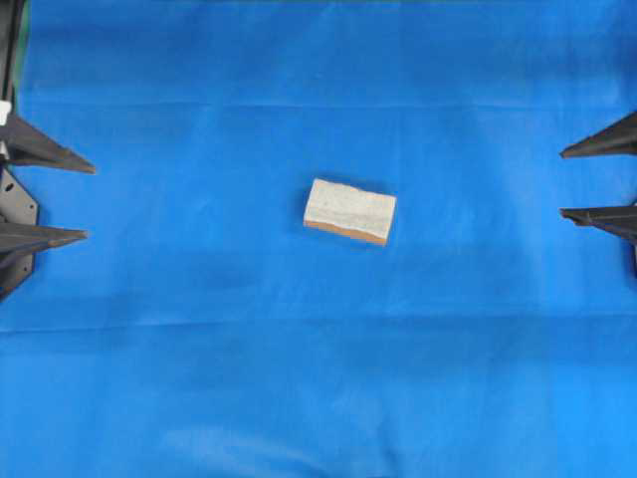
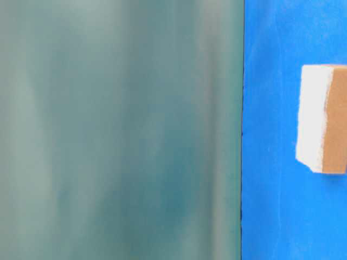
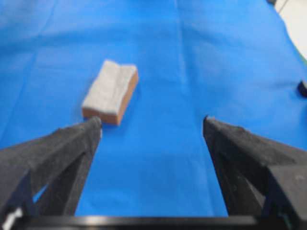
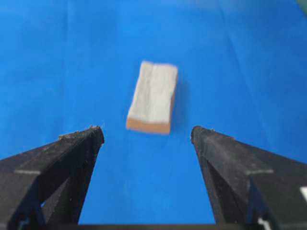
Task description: Hand over the sponge with the left arm and wipe it with the right arm.
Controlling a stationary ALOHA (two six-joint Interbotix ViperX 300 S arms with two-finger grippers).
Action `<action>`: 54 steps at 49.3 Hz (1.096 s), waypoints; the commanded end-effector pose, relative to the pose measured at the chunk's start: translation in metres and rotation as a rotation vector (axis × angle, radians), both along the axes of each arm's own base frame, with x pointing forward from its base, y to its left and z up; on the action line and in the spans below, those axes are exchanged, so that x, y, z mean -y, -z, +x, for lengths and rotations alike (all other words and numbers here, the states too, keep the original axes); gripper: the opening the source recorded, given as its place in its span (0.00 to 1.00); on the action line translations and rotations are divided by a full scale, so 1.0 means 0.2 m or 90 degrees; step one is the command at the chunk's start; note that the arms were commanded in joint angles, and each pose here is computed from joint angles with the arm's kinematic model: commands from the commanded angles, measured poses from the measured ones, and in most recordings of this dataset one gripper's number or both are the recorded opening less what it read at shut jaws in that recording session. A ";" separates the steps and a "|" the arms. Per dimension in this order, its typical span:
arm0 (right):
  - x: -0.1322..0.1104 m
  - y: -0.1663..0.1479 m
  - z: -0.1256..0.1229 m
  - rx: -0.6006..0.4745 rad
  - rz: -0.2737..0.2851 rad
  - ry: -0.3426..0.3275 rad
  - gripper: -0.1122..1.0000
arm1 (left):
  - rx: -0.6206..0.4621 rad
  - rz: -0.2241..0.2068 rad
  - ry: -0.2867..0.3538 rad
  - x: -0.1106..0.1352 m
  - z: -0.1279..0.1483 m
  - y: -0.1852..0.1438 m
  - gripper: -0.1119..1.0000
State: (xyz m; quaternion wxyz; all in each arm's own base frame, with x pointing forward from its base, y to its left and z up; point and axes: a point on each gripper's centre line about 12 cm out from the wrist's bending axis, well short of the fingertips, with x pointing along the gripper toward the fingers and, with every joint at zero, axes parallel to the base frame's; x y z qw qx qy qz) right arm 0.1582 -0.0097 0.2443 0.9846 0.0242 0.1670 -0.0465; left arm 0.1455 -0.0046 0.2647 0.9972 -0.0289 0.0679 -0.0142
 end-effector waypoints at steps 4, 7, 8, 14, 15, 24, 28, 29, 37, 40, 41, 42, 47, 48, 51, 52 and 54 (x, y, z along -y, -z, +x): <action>-0.01 0.05 -0.03 0.008 0.035 0.001 0.76 | 0.001 0.001 0.002 0.00 -0.04 0.04 0.85; -0.01 0.05 -0.03 0.012 0.040 0.001 0.76 | 0.001 0.001 0.002 0.00 -0.05 0.06 0.85; -0.01 0.05 -0.03 0.012 0.040 0.001 0.76 | 0.000 0.002 0.001 0.00 -0.05 0.06 0.85; -0.01 0.05 -0.03 0.015 0.037 0.000 0.75 | -0.001 0.002 0.001 0.00 -0.05 0.08 0.85; -0.01 0.05 -0.03 0.014 0.037 0.001 0.75 | -0.002 0.002 0.002 0.00 -0.05 0.08 0.85; -0.01 0.05 -0.03 0.018 0.036 0.000 0.75 | -0.003 0.002 0.002 0.00 -0.05 0.08 0.85; -0.01 0.05 -0.03 0.017 0.034 0.000 0.75 | -0.004 0.002 0.001 0.00 -0.05 0.08 0.85; -0.01 0.05 -0.03 0.017 0.034 0.000 0.75 | -0.003 0.002 0.002 0.00 -0.05 0.08 0.85; -0.01 0.04 -0.03 0.019 0.031 0.000 0.75 | -0.003 0.002 0.001 0.00 -0.05 0.08 0.85; -0.01 0.05 -0.03 0.018 0.029 0.000 0.75 | -0.003 0.002 0.001 0.00 -0.05 0.08 0.85; -0.01 0.04 -0.03 0.019 0.029 0.000 0.75 | -0.004 0.002 0.002 0.00 -0.05 0.08 0.85; -0.01 0.04 -0.03 0.020 0.029 0.000 0.75 | -0.004 0.002 0.002 0.00 -0.05 0.08 0.85; -0.01 0.05 -0.03 0.017 0.028 0.000 0.75 | -0.005 0.002 0.002 0.00 -0.05 0.08 0.85; -0.01 0.05 -0.03 0.018 0.028 -0.001 0.75 | -0.006 0.002 0.003 0.00 -0.05 0.08 0.85; -0.01 0.05 -0.03 0.017 0.028 -0.001 0.75 | -0.006 0.002 0.003 0.00 -0.05 0.08 0.85; -0.01 0.04 -0.03 0.019 0.028 0.000 0.75 | -0.007 0.001 0.002 0.00 -0.05 0.08 0.85; -0.01 0.04 -0.03 0.018 0.028 0.000 0.75 | -0.006 0.001 0.002 0.00 -0.05 0.08 0.85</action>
